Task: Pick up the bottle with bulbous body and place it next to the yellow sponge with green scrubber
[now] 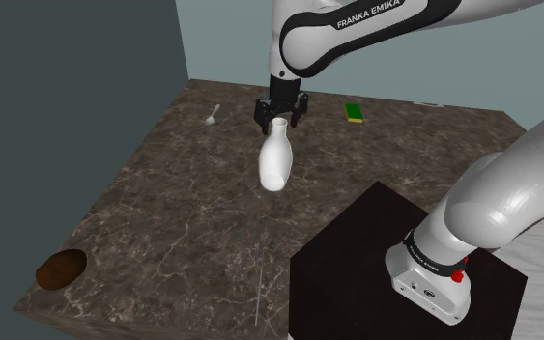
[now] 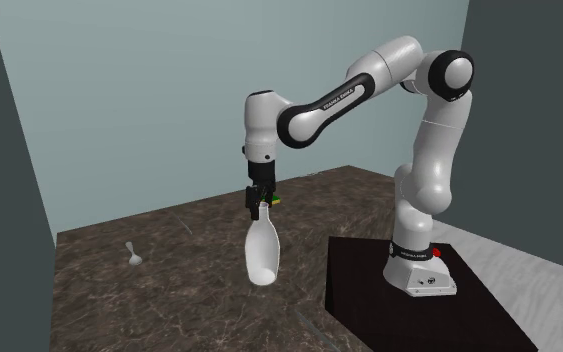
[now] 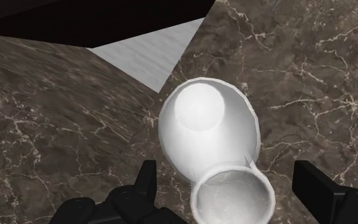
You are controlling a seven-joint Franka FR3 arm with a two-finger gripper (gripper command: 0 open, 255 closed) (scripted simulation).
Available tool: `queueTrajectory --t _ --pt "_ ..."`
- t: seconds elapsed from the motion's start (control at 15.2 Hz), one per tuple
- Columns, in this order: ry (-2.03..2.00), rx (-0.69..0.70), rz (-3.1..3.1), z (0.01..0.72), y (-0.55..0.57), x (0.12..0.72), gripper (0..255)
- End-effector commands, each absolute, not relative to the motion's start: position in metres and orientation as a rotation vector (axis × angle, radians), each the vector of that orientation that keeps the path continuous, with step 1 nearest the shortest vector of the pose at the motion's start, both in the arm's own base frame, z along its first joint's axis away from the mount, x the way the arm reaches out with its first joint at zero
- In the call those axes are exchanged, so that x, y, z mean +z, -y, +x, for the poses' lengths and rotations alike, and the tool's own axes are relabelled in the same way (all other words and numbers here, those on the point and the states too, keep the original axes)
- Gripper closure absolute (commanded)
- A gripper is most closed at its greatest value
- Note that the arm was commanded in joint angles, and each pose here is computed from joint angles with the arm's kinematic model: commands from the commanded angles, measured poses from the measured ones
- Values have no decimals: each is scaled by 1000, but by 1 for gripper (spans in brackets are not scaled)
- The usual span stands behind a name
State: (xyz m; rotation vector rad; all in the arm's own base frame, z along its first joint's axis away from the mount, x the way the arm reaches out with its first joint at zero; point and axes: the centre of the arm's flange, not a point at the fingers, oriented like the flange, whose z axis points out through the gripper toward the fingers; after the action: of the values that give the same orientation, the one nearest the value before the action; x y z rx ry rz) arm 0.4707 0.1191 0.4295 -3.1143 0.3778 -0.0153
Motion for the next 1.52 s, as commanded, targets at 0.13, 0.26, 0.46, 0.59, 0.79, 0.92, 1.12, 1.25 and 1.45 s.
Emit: queueTrajectory --t 0.13,0.26,0.46,0.59,0.79,0.92,1.12,1.25,1.45 --pt "-378 -16 -3114 471 -119 429 0" --pt "-378 -16 -3114 471 -119 429 255" --pt "-378 -16 -3114 471 -119 429 255" --pt "-378 -16 -3114 471 -119 429 255" --pt "-378 -16 -3114 471 -119 429 255" --pt "-378 -16 -3114 471 -119 434 255" --pt "-378 -16 -3114 471 -119 450 255" --pt "-378 -16 -3114 471 -119 461 255" --pt "-378 -16 -3114 471 -119 477 255"
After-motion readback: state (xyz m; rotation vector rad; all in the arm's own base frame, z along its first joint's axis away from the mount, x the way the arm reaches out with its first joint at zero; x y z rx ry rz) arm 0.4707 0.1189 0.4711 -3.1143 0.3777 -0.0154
